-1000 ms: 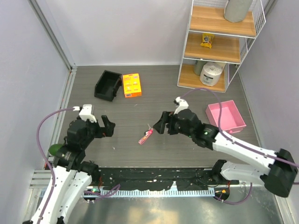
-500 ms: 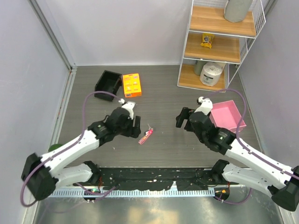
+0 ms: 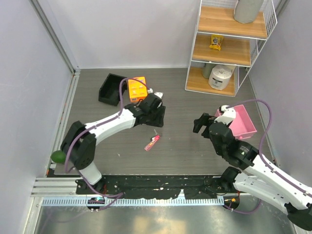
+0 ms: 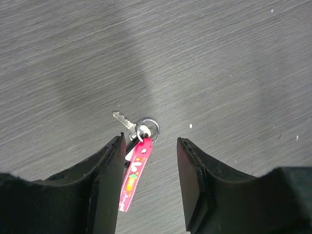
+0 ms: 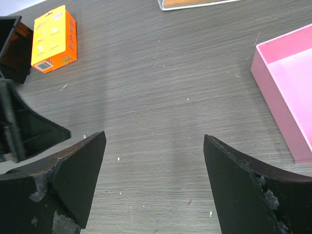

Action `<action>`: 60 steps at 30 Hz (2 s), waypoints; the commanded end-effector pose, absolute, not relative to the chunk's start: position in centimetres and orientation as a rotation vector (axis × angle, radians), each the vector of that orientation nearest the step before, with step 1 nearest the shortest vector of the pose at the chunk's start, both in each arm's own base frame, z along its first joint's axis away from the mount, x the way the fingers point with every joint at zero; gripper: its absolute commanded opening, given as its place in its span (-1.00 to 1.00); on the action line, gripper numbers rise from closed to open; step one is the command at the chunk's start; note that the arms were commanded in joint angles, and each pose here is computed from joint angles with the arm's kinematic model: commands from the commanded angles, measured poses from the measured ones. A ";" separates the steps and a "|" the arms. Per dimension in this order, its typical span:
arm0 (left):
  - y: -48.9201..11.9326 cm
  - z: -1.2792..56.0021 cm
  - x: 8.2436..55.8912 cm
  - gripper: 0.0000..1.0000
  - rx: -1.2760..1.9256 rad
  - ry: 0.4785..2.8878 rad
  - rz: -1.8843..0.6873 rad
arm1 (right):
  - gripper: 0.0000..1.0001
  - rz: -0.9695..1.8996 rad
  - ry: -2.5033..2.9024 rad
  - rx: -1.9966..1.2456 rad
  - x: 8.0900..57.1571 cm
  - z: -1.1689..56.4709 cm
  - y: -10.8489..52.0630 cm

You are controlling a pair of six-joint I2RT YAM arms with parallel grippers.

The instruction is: Remove the keys from the keyring

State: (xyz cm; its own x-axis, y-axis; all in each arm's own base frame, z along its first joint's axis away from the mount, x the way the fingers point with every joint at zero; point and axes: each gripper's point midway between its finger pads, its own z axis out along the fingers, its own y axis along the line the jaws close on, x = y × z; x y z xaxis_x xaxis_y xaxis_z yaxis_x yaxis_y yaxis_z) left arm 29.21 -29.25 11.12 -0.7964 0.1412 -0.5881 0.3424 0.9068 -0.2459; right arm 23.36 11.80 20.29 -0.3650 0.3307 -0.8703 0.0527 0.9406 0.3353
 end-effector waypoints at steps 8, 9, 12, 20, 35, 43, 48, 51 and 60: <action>-29.7 7.8 28.7 0.08 0.280 2.627 -0.337 | 0.78 0.273 1.844 0.315 23.1 21.8 9.7; -29.8 7.5 28.5 0.08 0.286 2.635 -0.334 | 0.77 0.274 1.841 0.317 23.0 21.8 9.6; -30.3 6.6 27.9 0.08 0.297 2.664 -0.335 | 0.77 0.271 1.837 0.319 22.9 21.6 9.3; -30.9 4.7 27.4 0.05 0.313 2.702 -0.321 | 0.76 0.297 1.831 0.315 22.6 21.8 9.3; -30.7 2.8 28.3 -0.25 0.295 2.715 -0.249 | 0.77 0.309 1.826 0.322 22.4 22.1 9.2; -30.0 6.4 28.4 -1.00 0.326 2.599 -0.316 | 0.77 0.303 1.845 0.314 22.6 21.6 9.6; -28.9 11.0 27.5 -1.00 0.377 2.471 -0.398 | 0.72 0.320 1.892 0.255 22.8 20.7 11.0; -28.1 13.6 26.5 -1.00 0.422 2.387 -0.455 | 0.67 0.385 1.898 0.168 23.0 20.7 12.9; -27.7 21.3 21.4 -1.00 0.687 2.138 -0.744 | 0.71 0.778 1.658 -0.298 20.9 24.4 20.7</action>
